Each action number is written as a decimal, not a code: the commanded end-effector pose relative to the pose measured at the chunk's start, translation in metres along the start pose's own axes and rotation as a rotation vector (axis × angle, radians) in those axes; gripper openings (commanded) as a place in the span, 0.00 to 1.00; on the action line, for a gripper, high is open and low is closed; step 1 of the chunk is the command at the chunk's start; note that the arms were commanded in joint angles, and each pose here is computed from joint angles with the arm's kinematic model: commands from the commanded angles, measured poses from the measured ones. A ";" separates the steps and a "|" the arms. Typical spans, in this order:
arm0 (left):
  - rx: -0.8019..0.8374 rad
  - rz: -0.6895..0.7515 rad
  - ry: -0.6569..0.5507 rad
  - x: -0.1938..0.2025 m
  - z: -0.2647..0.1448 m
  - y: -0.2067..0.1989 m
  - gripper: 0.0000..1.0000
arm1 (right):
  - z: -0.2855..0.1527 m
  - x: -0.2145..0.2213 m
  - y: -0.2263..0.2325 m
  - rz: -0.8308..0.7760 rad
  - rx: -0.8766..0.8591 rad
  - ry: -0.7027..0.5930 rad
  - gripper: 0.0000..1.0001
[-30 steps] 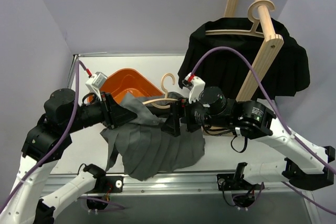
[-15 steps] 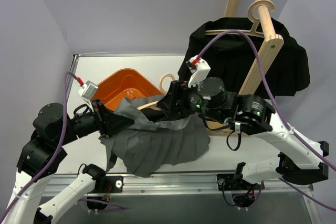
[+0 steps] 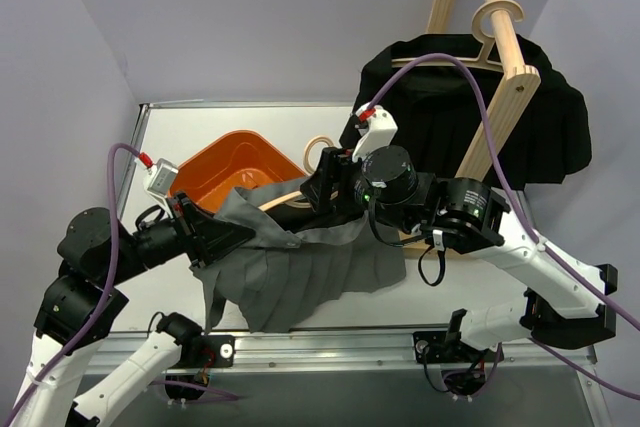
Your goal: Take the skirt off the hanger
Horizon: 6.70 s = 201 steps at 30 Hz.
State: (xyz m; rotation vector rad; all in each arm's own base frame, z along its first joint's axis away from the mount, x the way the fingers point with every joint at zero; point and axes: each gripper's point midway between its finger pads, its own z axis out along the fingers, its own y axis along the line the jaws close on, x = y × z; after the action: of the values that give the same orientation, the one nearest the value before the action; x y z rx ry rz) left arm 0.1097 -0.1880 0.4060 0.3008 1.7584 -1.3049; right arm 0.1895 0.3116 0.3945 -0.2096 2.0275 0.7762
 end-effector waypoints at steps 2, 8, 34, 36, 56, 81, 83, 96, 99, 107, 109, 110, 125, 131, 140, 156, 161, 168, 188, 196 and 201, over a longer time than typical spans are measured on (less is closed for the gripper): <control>0.107 0.058 -0.120 -0.029 -0.006 -0.029 0.02 | -0.017 -0.023 0.000 0.015 -0.013 -0.086 0.59; 0.118 0.060 -0.119 -0.029 -0.008 -0.033 0.02 | -0.008 -0.019 0.000 -0.014 -0.008 -0.089 0.56; 0.189 0.039 -0.077 -0.021 0.001 -0.037 0.02 | 0.025 -0.006 -0.004 -0.070 0.036 -0.063 0.27; 0.193 0.040 -0.075 -0.021 0.002 -0.037 0.02 | 0.026 -0.006 -0.006 -0.075 0.041 -0.061 0.21; 0.180 0.008 -0.033 -0.020 0.012 -0.032 0.06 | -0.002 -0.039 -0.028 -0.070 0.100 -0.164 0.00; 0.155 0.026 -0.103 -0.031 0.007 -0.032 0.02 | 0.005 -0.032 -0.058 -0.051 0.107 -0.068 0.41; 0.159 0.028 -0.112 -0.033 0.007 -0.034 0.02 | 0.006 -0.028 -0.059 -0.041 0.107 -0.060 0.38; 0.166 0.022 -0.177 -0.045 0.004 -0.038 0.02 | -0.004 -0.022 -0.066 -0.033 0.126 -0.049 0.64; 0.180 0.022 -0.170 -0.043 0.004 -0.040 0.02 | -0.002 -0.024 -0.066 -0.043 0.129 -0.057 0.63; 0.183 0.014 -0.169 -0.039 0.001 -0.040 0.02 | 0.019 -0.024 -0.041 -0.041 0.052 -0.035 0.52; 0.176 0.017 -0.178 -0.041 0.001 -0.039 0.02 | 0.022 -0.021 -0.036 -0.042 0.035 -0.025 0.40; 0.175 0.019 -0.182 -0.042 0.001 -0.039 0.02 | 0.023 -0.020 -0.034 -0.042 0.029 -0.020 0.16; 0.162 -0.021 -0.115 -0.037 0.015 -0.031 0.28 | 0.011 -0.026 -0.038 -0.054 0.088 -0.056 0.00; 0.153 -0.030 -0.104 -0.038 0.017 -0.031 0.55 | 0.004 -0.029 -0.045 -0.102 0.114 -0.059 0.00; 0.169 -0.048 -0.068 -0.040 0.026 -0.033 0.59 | 0.002 -0.031 -0.042 -0.093 0.096 -0.064 0.00; 0.033 -0.054 -0.064 -0.035 0.012 -0.019 0.02 | -0.006 -0.042 -0.068 -0.067 0.243 -0.099 0.00; 0.018 -0.038 -0.066 -0.030 -0.002 -0.022 0.02 | -0.008 -0.043 -0.082 -0.030 0.323 -0.109 0.00; 0.004 -0.032 -0.082 -0.024 -0.020 -0.026 0.02 | -0.023 -0.053 -0.113 0.003 0.425 -0.157 0.00; 0.153 -0.134 0.030 0.014 -0.028 -0.042 0.02 | -0.024 -0.074 -0.097 0.022 0.318 -0.211 0.00; 0.133 -0.202 0.140 0.037 -0.020 -0.028 0.02 | -0.022 -0.078 -0.044 0.009 0.033 -0.185 0.00; 0.101 -0.210 0.192 0.047 -0.014 -0.017 0.02 | -0.026 -0.074 -0.002 0.019 -0.150 -0.132 0.00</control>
State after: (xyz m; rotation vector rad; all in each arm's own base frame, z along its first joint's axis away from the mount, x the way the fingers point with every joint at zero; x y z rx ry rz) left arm 0.0680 -0.1939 0.3813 0.2674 1.9205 -1.5450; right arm 0.2312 0.2641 0.4201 -0.1439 1.9699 0.7289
